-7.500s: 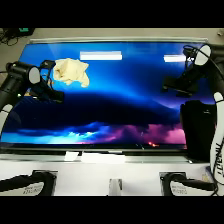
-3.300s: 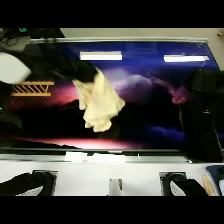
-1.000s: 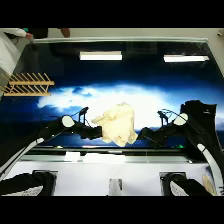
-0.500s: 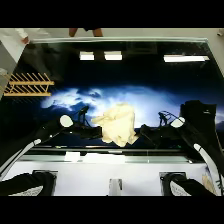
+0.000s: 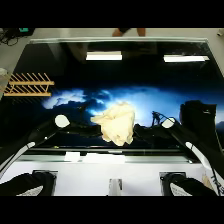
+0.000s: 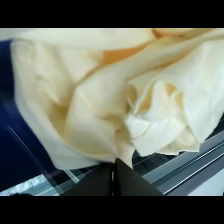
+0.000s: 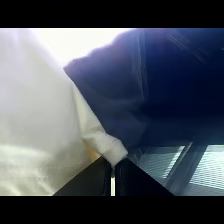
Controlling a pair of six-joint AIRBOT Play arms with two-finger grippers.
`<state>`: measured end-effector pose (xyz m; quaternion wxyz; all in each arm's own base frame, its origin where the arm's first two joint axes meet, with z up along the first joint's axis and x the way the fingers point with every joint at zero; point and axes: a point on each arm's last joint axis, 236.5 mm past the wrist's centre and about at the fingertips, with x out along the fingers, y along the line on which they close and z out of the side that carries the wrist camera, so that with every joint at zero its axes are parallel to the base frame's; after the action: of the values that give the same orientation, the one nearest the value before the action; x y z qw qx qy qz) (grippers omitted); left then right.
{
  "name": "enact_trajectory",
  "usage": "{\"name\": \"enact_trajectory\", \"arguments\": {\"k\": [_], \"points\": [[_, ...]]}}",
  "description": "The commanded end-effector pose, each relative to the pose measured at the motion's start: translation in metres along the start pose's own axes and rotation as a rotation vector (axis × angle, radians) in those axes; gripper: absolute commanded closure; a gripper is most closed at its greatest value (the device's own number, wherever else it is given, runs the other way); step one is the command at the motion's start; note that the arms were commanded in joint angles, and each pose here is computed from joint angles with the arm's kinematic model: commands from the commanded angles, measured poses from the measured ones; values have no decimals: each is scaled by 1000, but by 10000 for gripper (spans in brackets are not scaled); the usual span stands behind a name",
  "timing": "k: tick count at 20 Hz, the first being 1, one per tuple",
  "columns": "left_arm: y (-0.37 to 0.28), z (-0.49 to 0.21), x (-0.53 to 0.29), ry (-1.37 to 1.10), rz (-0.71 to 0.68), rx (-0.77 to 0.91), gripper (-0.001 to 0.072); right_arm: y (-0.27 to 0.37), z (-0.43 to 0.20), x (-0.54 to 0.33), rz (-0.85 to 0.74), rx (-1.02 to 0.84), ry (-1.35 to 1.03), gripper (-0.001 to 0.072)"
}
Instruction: Fold the shirts.
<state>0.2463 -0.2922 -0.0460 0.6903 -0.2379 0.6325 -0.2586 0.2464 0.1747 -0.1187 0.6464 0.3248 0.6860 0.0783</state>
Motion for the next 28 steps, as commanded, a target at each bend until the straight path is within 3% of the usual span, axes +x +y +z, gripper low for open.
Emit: {"name": "enact_trajectory", "arguments": {"k": [1,4,8,12,16,19,21,25,28], "points": [[-22,21,-25,-111,-40,103,677,18,12,-20,-15,-114,-52,688],[-53,75,-96,-341,-74,199,677,69,48,-99,-29,-366,-279,688],[-123,141,-294,-861,-154,342,677,143,87,-313,-111,-558,-894,688],[-180,112,-522,-1469,-170,449,677,174,28,-514,-132,-615,-1400,687],[-205,52,-601,-1701,-156,507,676,171,-32,-577,-10,-556,-1537,687],[-206,39,-591,-1664,-104,544,676,151,-40,-567,-51,-516,-1478,687],[-175,57,-553,-1503,81,554,677,124,-33,-536,-161,-462,-1338,687],[-28,79,-430,-954,410,274,676,31,-22,-444,-532,-307,-889,686],[37,67,-340,-691,394,145,676,4,-11,-367,-575,-293,-676,686]]}}
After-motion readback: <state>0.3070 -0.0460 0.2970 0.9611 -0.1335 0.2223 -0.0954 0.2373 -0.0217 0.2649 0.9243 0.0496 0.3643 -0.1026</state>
